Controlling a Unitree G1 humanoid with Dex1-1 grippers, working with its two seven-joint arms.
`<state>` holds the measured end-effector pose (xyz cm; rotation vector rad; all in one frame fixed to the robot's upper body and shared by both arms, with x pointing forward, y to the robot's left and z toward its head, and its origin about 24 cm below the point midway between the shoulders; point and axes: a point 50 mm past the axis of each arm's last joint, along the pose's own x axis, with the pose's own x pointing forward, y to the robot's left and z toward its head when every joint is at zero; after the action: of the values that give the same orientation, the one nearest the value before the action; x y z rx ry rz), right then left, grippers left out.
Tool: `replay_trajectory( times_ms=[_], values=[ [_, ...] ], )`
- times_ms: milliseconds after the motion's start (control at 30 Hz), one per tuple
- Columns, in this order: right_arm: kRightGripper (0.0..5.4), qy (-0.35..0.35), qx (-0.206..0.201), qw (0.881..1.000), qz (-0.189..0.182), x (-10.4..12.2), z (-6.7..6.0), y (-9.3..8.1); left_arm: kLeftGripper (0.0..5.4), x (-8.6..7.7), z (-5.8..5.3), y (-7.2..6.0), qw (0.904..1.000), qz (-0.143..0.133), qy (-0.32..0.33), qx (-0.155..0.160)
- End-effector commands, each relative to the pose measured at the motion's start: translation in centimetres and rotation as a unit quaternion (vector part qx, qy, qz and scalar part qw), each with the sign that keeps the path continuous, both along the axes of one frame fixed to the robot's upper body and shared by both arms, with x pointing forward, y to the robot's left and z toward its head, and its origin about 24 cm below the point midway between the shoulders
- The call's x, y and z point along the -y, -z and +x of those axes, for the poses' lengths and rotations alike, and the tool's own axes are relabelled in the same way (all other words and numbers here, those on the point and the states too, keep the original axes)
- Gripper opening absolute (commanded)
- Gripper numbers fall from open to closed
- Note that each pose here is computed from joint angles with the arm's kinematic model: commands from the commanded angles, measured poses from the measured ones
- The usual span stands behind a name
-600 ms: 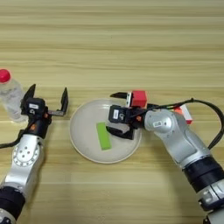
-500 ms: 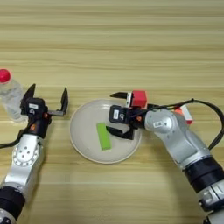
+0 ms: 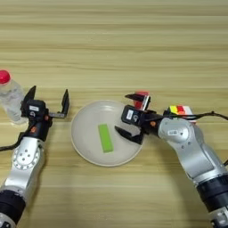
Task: Move the objects on the table
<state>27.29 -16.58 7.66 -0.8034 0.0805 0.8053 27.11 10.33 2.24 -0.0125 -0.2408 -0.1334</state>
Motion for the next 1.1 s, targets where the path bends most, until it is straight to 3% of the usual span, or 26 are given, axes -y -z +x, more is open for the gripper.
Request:
replay_trajectory(
  times_ms=[33, 200, 500, 667, 933, 1100],
  values=[
    [5.37, 0.041, 0.006, 0.997, 0.063, 0.1, -0.2, -1.0, 5.40, 0.8, -0.2, 0.2, 0.9999, -0.008, 0.004, -0.010],
    [5.37, 0.055, -0.035, 0.989, 0.131, -1.0, -0.9, -1.3, 5.40, 0.9, -0.2, 0.2, 0.9999, -0.010, 0.006, -0.009],
    [5.37, 0.072, -0.136, 0.971, 0.181, -2.6, -2.6, -0.5, 5.40, 0.8, -0.4, -0.2, 0.9999, -0.012, -0.001, 0.000],
    [5.37, 0.063, -0.186, 0.962, 0.191, -3.6, -4.0, -0.1, 5.40, 0.9, -0.7, -1.4, 0.9996, -0.014, -0.001, 0.023],
    [5.37, 0.055, -0.226, 0.956, 0.177, -4.5, -5.1, 1.2, 5.40, 0.9, -0.6, -1.4, 0.9998, -0.012, -0.001, 0.018],
    [5.37, 0.078, -0.225, 0.957, 0.167, -4.2, -4.4, 2.1, 5.40, 0.9, -0.6, -1.4, 0.9998, -0.011, -0.001, 0.017]
  ],
)
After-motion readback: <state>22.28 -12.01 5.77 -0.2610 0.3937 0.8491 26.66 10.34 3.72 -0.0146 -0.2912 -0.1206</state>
